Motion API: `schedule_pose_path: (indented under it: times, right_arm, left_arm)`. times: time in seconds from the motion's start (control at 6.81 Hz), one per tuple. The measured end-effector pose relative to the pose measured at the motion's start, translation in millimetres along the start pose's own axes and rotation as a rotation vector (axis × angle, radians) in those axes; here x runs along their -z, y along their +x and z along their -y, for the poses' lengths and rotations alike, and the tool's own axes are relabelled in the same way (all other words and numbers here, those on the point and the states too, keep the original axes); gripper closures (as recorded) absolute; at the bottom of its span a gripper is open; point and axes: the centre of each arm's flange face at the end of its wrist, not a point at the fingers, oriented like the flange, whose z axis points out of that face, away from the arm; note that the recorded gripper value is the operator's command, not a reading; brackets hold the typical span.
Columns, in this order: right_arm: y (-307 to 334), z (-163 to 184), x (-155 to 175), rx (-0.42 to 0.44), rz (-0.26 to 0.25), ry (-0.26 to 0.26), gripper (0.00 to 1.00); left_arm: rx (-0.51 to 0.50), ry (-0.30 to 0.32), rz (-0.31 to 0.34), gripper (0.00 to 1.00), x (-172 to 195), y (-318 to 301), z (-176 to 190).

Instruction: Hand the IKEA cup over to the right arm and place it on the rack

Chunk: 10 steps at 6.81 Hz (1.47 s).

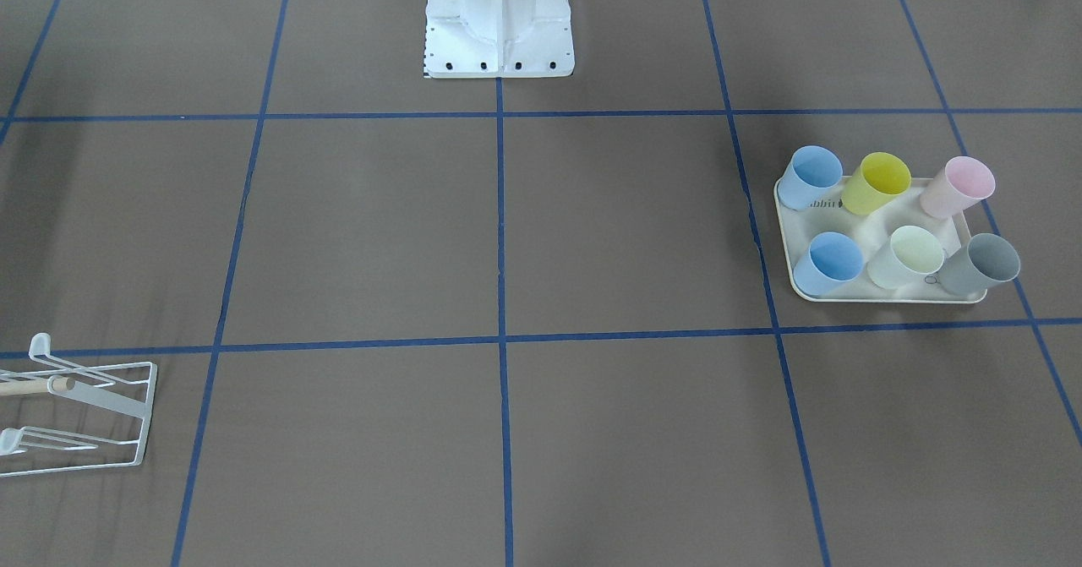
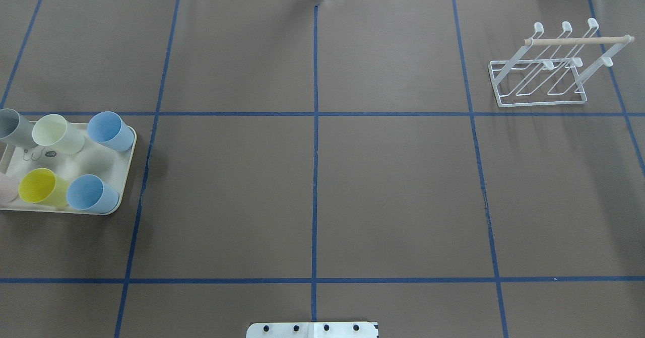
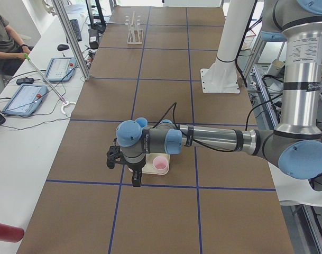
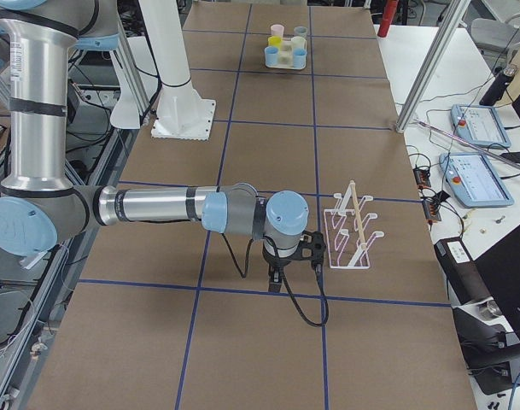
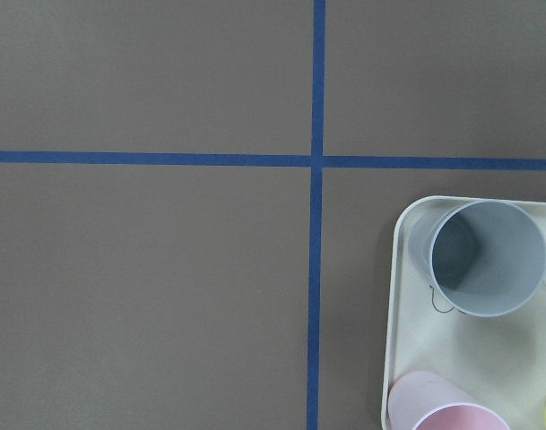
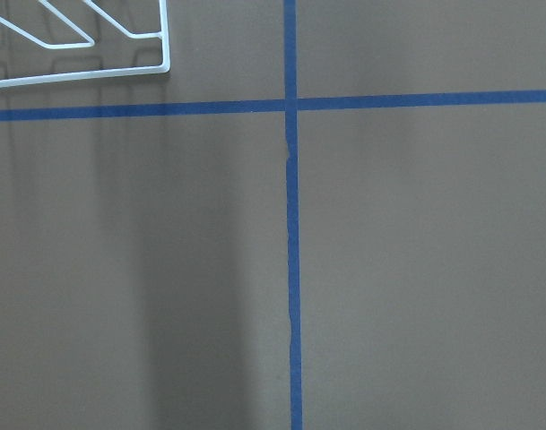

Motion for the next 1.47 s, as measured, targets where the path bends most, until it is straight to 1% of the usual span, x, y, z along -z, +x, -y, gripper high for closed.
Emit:
schedule_pose_path:
  times: [0.44, 0.59, 0.88, 1.03, 1.17, 1.32, 1.47]
  right_arm:
    - [-9, 0, 9, 0.015, 0.001, 0.018, 0.0]
    - [-12, 1, 11, 0.018, 0.001, 0.023, 0.0]
    - [-19, 8, 19, 0.032, 0.0, 0.039, 0.0]
    - [-23, 11, 22, 0.039, 0.0, 0.047, 0.0]
    - [-28, 14, 26, 0.055, 0.001, 0.064, 0.0]
    - [-33, 19, 32, 0.092, -0.002, 0.098, 0.0]
    - [-41, 26, 39, 0.139, -0.005, 0.141, 0.0]
  left_arm:
    - [-0.001, 0.005, -0.001, 0.0, 2, 3, 5]
    - [-0.017, 0.02, -0.001, 0.0, 9, 11, 14]
    - [-0.082, 0.071, -0.003, 0.0, 23, 35, 40]
    - [-0.131, 0.101, -0.009, 0.0, 17, 40, 51]
    - [-0.179, 0.137, -0.018, 0.0, 9, 39, 54]
    - [-0.22, 0.171, -0.024, 0.0, 4, 37, 54]
    - [-0.246, 0.19, -0.028, 0.0, -4, 32, 55]
